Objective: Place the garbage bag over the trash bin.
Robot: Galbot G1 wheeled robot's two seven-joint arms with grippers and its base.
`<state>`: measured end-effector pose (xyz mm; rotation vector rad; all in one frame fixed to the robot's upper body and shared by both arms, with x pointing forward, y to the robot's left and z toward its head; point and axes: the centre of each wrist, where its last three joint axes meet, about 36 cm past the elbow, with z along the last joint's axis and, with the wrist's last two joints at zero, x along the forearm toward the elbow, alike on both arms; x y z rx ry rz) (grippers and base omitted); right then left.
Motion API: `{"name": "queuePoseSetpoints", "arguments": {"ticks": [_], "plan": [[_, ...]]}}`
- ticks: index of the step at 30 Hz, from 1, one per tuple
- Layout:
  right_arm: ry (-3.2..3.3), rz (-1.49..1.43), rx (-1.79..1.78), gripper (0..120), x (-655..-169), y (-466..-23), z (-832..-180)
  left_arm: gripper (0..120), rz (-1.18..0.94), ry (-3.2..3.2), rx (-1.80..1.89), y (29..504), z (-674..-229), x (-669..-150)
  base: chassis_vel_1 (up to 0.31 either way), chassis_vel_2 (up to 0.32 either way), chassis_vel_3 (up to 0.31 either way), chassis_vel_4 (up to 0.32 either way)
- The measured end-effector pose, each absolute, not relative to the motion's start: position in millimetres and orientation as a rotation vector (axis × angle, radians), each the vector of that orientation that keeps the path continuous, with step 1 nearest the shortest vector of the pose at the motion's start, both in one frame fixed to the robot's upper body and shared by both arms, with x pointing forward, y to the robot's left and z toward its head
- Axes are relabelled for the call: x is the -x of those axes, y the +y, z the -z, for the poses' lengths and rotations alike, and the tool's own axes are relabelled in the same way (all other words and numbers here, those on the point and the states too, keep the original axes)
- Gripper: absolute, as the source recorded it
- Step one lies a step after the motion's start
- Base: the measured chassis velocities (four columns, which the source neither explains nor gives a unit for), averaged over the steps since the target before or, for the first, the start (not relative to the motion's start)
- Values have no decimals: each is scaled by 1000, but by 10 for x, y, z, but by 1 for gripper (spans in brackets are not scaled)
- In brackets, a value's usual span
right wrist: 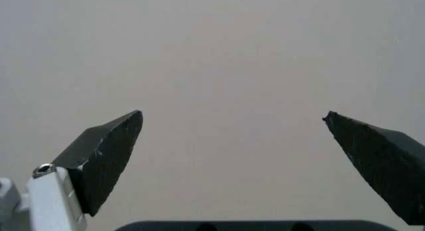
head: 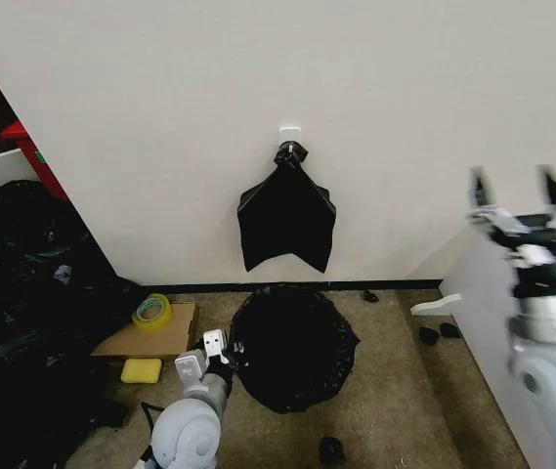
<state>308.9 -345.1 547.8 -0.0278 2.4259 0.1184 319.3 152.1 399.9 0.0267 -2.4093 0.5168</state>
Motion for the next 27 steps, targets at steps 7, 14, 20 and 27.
{"name": "queuePoseSetpoints", "arguments": {"ticks": [7,14,20,27], "plan": [[2488,-210,49,100,-2973,-3313,-5265,3,-494,-2383,-211,1490,-3859,-3283,0,0,0,0],[2542,-266,56,100,-3030,-3306,-4984,22,-499,-2370,-233,1509,-3843,-3298,0,0,0,0],[2617,-263,-2,100,-2778,-3576,-4674,49,-496,-2473,-178,1556,-4194,-3172,0,0,0,0],[2679,-164,-77,100,-2378,-3675,-4466,78,-435,-2763,-213,1540,-4516,-2933,0,0,0,0]]}}
